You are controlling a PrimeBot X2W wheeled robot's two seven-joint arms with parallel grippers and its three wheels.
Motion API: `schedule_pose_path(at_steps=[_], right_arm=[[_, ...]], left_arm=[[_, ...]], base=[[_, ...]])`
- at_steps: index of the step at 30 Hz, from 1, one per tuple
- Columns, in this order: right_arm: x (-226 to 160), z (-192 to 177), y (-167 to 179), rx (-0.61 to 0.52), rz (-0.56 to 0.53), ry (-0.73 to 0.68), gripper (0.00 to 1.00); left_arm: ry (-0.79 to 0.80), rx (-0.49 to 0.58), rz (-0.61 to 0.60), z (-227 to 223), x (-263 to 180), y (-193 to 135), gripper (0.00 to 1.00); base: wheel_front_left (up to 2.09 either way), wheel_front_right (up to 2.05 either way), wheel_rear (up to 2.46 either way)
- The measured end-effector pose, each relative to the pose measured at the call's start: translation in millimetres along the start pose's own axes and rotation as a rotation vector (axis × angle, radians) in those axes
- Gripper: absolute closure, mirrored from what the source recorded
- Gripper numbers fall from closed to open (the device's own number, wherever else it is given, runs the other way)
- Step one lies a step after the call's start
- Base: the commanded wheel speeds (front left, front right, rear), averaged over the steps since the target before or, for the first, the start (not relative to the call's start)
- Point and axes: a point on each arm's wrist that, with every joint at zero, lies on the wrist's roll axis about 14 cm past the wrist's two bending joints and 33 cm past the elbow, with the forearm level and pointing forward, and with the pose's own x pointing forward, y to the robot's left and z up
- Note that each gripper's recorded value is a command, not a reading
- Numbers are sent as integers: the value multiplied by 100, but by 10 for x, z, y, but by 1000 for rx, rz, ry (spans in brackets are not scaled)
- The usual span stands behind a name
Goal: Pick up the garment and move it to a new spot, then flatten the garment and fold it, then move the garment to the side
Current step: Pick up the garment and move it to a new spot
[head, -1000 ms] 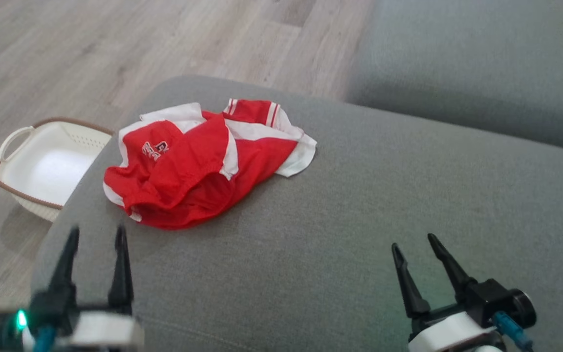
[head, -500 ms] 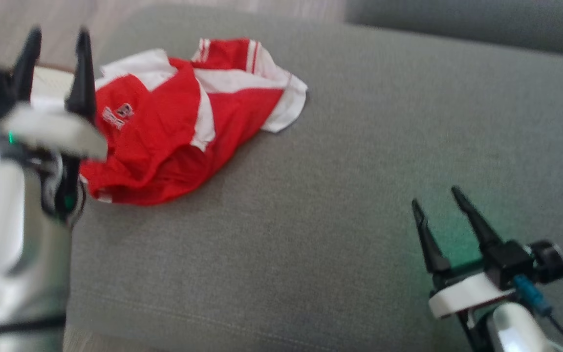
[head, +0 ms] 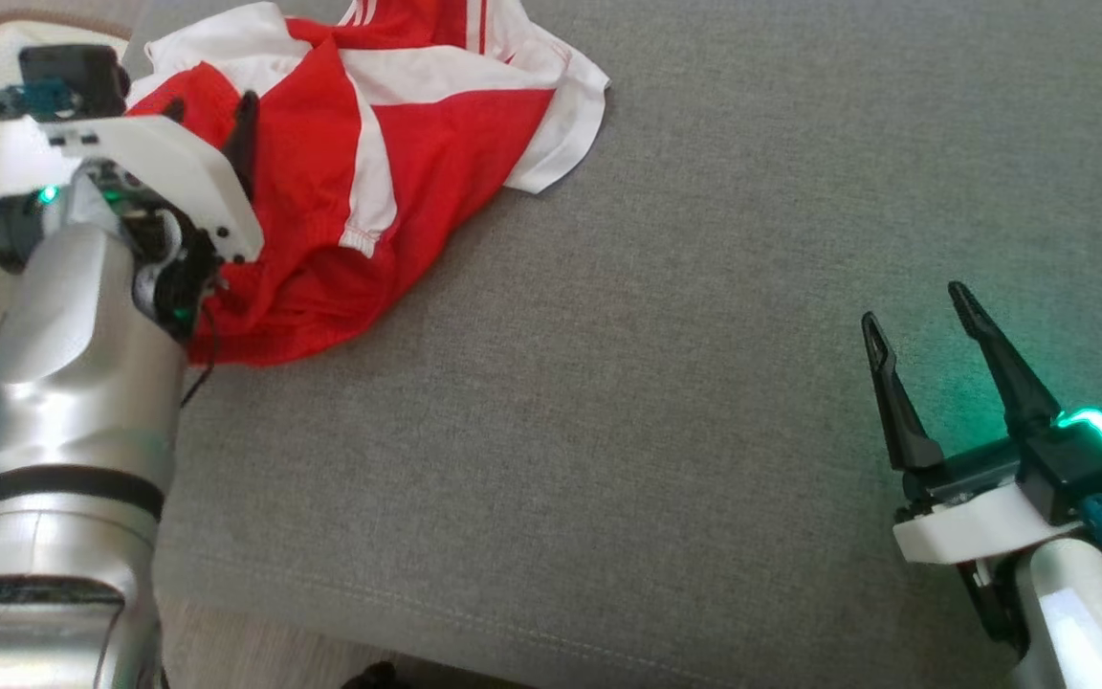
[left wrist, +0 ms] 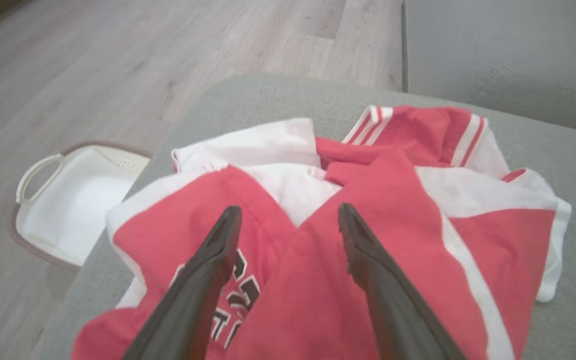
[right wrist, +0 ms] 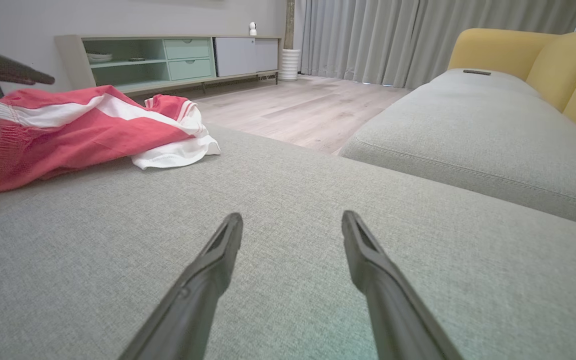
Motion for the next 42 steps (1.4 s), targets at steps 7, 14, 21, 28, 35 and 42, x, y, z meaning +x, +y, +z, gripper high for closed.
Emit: schedule_pose_path(at_steps=[7,14,21,28,35,42], right_arm=[[5,-66,-42,7,2,8,0],[21,-61,-115,5,-13,-1,0],[-41,16,-160,-3,-33,-10,0],[-109,245,-82,8,-50,-52,0],[-312,620,55,13,-82,-128,0],[-712,774,89,25,-155,-158,0]], left_arm=[[84,-67,4,-294,110,-72,0],[138,-76,-41,-486,207,-289,0],[49,-60,-84,-246,188,-365,100],[-108,13,-129,226,11,-370,100],[-357,110,-202,968,-433,-377,100],[-513,208,-357,1533,-923,-831,100]], base=[[0,0,0],[0,0,0],[0,0,0],[0,0,0],[0,0,0],[0,0,0]])
